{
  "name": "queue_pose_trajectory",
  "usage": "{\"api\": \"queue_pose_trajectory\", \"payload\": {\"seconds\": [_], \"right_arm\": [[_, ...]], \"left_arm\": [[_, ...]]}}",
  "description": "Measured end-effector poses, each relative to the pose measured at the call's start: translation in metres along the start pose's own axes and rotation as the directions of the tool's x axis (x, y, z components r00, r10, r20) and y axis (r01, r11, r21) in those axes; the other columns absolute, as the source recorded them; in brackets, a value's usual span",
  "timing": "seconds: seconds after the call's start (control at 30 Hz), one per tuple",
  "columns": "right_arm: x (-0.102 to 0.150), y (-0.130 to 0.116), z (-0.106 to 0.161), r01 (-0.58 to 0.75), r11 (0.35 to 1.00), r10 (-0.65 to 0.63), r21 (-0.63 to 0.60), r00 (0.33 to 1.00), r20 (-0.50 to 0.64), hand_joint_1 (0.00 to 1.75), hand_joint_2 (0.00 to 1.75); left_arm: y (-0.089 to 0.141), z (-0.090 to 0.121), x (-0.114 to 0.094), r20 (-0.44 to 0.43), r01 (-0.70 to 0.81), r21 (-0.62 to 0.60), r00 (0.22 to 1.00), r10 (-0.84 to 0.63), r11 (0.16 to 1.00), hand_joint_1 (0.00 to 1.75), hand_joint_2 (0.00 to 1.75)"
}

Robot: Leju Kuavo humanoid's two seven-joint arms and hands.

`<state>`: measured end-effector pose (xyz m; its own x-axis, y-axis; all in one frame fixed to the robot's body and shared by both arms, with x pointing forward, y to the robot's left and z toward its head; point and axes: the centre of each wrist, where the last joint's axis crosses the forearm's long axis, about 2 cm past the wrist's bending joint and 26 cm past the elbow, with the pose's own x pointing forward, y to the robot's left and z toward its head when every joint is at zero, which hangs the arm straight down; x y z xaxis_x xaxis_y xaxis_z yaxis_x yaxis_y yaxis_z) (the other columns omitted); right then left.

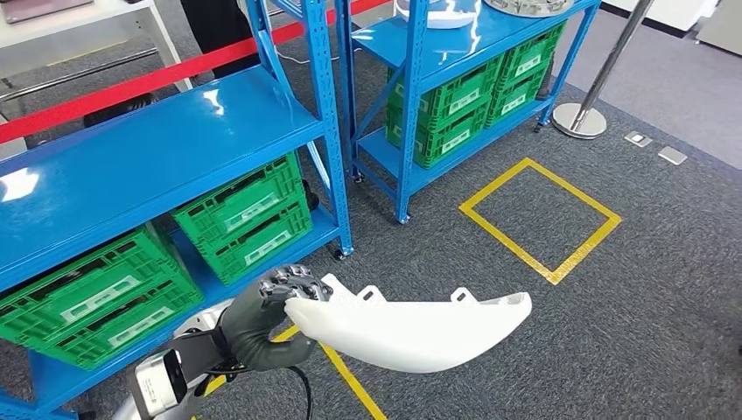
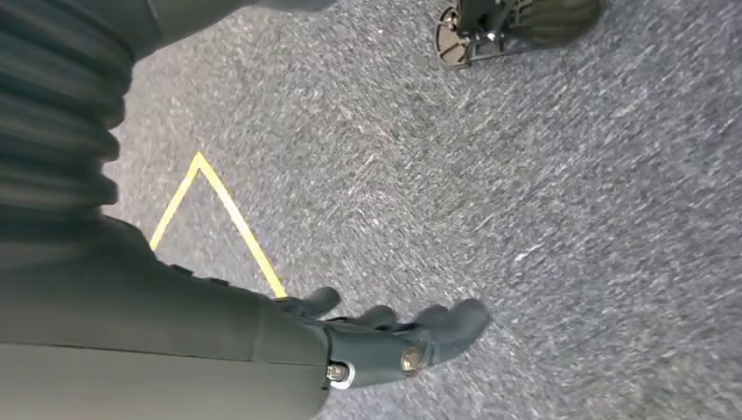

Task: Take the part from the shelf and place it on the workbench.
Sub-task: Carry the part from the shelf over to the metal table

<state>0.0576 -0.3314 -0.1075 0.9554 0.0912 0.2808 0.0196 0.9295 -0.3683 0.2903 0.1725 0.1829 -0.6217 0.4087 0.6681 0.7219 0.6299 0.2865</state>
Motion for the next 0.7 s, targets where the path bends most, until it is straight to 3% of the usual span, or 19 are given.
{"api": "queue_pose_trajectory", "payload": {"seconds": [0.33, 0.7], "right_arm": [[0.000, 0.000, 0.000, -0.033, 0.999, 0.033, 0.017, 0.999, -0.011, 0.00, 1.75], [-0.008, 0.000, 0.002, -0.089, 0.996, 0.085, -0.025, 0.989, -0.122, 0.00, 1.75]], "left_arm": [[0.002, 0.002, -0.009, -0.033, -0.020, -0.009, 0.999, 0.020, 1.000, 1.75, 1.75], [-0.009, 0.020, -0.013, -0.071, -0.056, 0.030, 0.996, 0.058, 0.998, 1.75, 1.75]]}}
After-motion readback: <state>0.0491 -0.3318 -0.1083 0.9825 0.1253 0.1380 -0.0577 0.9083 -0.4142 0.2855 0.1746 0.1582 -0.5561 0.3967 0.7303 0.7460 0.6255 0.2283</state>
